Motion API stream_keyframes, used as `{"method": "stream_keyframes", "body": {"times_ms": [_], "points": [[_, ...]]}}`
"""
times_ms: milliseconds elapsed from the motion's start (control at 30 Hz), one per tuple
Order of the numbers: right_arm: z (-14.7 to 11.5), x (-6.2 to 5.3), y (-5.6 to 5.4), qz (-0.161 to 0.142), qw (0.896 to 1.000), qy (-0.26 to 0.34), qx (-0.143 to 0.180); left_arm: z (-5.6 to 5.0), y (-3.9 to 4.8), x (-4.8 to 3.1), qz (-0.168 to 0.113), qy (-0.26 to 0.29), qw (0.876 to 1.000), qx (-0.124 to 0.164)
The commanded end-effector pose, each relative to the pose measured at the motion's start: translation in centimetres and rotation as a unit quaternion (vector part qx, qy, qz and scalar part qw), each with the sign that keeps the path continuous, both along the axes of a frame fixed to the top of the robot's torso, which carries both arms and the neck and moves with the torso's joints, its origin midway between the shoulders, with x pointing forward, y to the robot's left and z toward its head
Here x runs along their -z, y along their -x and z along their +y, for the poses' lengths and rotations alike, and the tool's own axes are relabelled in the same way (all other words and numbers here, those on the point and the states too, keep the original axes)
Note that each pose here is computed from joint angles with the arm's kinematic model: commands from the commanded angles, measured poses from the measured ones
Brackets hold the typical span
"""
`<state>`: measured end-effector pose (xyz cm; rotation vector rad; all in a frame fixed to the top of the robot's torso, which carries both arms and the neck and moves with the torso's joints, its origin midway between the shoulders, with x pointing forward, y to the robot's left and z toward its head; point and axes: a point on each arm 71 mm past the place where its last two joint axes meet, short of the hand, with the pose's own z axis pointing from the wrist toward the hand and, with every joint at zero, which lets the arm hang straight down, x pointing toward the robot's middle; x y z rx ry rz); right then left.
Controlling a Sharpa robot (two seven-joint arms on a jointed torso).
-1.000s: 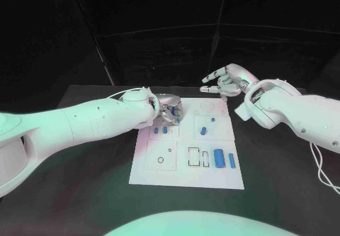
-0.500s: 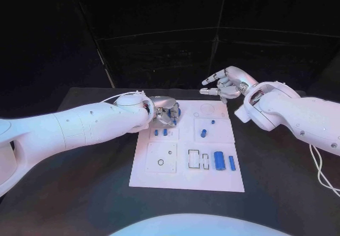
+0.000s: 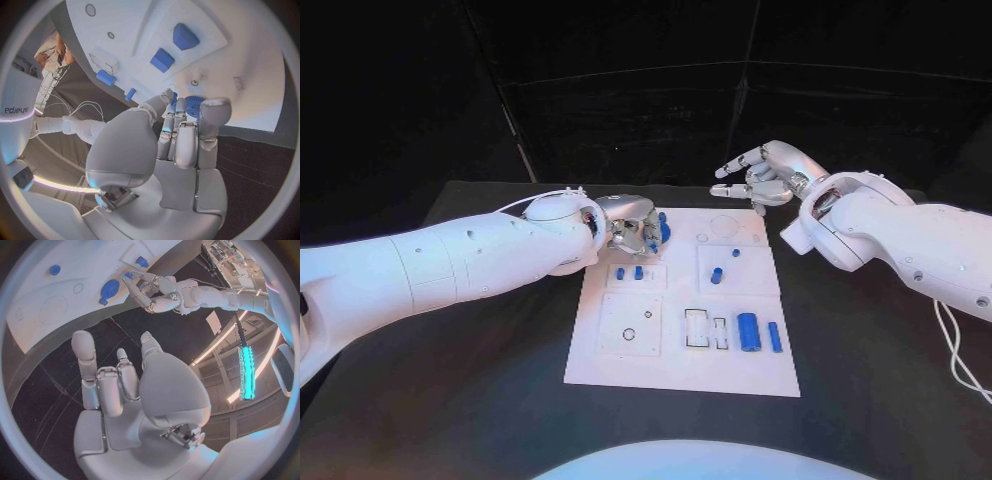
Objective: Assemble the parts on the task board
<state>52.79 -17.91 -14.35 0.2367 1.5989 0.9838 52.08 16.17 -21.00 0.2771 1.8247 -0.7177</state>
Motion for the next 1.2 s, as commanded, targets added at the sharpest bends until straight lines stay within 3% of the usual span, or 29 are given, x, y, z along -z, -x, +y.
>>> {"method": "stream_keyframes", "body": {"times_ms": [33,233,433,867,1200], "points": [[0.0,-0.1,0.0,0.000,1.000,-0.001,-0.005,0.6,0.15,-0.32,-0.006,0.008,1.000,-0.006],[-0.1,-0.1,0.0,0.000,1.000,-0.001,-0.004,2.3,0.35,-0.32,-0.001,0.001,1.000,-0.021],[-0.2,-0.1,0.0,0.000,1.000,-0.001,-0.003,3.3,0.47,-0.34,0.000,-0.002,0.999,-0.032],[-0.2,0.0,0.0,0.000,1.000,0.000,-0.003,3.9,0.46,-0.11,0.012,-0.013,0.999,-0.041],[-0.1,0.0,0.0,0.001,1.000,-0.001,-0.004,3.4,0.27,0.31,0.026,-0.023,0.999,-0.039]]}}
